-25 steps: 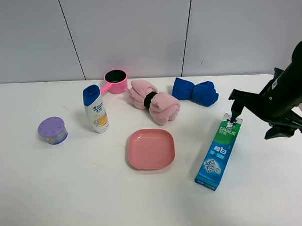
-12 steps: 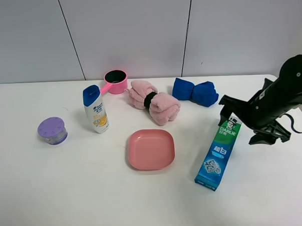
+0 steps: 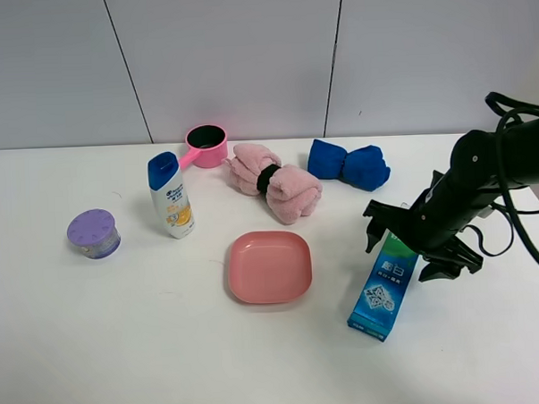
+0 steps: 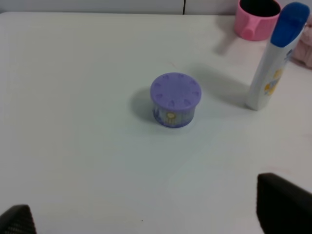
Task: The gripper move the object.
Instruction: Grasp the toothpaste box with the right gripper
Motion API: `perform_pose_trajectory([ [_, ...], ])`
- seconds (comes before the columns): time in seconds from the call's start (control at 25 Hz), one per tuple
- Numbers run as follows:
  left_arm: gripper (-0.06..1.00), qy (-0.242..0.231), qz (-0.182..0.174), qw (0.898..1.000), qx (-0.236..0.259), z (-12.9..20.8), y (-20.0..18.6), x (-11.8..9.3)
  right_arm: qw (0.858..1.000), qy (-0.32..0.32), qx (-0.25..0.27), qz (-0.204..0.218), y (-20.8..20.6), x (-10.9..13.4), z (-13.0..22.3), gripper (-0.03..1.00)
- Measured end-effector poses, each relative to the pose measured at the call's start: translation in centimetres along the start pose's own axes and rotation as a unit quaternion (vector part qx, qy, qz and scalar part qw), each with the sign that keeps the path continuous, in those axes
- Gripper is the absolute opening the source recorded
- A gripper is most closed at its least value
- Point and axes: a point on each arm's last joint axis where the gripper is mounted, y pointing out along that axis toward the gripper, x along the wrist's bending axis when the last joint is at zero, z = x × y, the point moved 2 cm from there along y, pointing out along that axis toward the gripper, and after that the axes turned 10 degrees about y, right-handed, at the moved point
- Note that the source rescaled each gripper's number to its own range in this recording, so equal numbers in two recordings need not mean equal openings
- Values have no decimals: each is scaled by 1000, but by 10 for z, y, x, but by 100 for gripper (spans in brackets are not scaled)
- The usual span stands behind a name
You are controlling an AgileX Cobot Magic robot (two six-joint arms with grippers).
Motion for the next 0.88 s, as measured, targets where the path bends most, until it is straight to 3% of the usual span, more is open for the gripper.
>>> perform_pose_trajectory([
  [0.32, 100, 0, 0, 1000, 0, 0, 0, 0, 999, -11, -26, 17, 1, -4, -6, 66],
  [0.72, 100, 0, 1, 1000, 0, 0, 0, 0, 998, -13, -3, 59, 24, -13, -4, 66],
  [0.88, 100, 0, 1, 1000, 0, 0, 0, 0, 998, -24, -8, 58, 27, -12, -6, 62],
])
